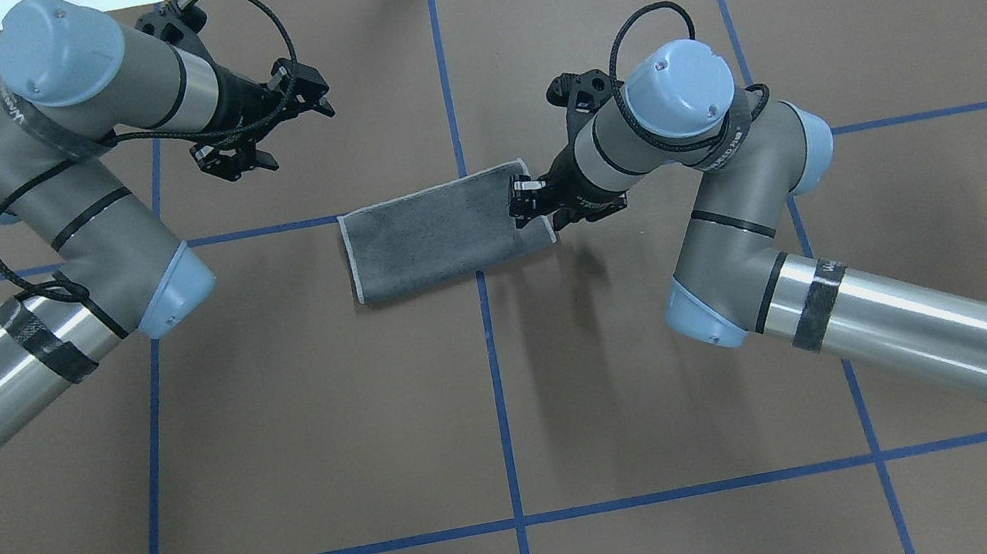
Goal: Fold towel twice with both arms
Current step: 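Grasp the strip's end with the right gripper and lift it slightly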
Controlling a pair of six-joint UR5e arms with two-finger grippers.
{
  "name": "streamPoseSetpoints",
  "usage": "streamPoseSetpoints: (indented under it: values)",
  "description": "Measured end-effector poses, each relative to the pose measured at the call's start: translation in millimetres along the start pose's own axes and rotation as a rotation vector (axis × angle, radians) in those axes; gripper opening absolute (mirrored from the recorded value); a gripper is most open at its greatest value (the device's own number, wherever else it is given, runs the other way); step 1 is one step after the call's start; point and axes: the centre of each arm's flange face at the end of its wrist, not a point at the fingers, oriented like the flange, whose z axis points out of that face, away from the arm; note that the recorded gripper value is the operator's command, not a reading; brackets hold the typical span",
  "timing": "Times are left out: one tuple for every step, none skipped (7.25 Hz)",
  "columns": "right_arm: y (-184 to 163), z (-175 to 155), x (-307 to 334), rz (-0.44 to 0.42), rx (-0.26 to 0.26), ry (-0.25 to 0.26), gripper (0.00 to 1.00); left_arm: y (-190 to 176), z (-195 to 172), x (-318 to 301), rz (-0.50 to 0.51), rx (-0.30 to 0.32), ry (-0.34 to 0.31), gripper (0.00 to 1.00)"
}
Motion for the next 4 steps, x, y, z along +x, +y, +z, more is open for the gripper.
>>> streamPoseSetpoints:
  values:
    - [0.2,0.4,0.7,0.0,-0.001,0.001,0.57,0.1,-0.1,0.4,0.0,0.0,0.001,0.99]
    - [1.1,1.3,1.6,0.0,-0.003,0.002,0.57,0.2,-0.2,1.1,0.0,0.001,0.001,0.99]
    - [2.2,2.2,2.4,0.0,-0.005,0.003,0.55,0.2,-0.3,1.3,0.0,0.001,0.002,0.99]
    - [3.7,3.3,2.5,-0.001,-0.007,0.003,0.47,0.2,-0.3,1.2,0.001,0.001,0.002,0.99]
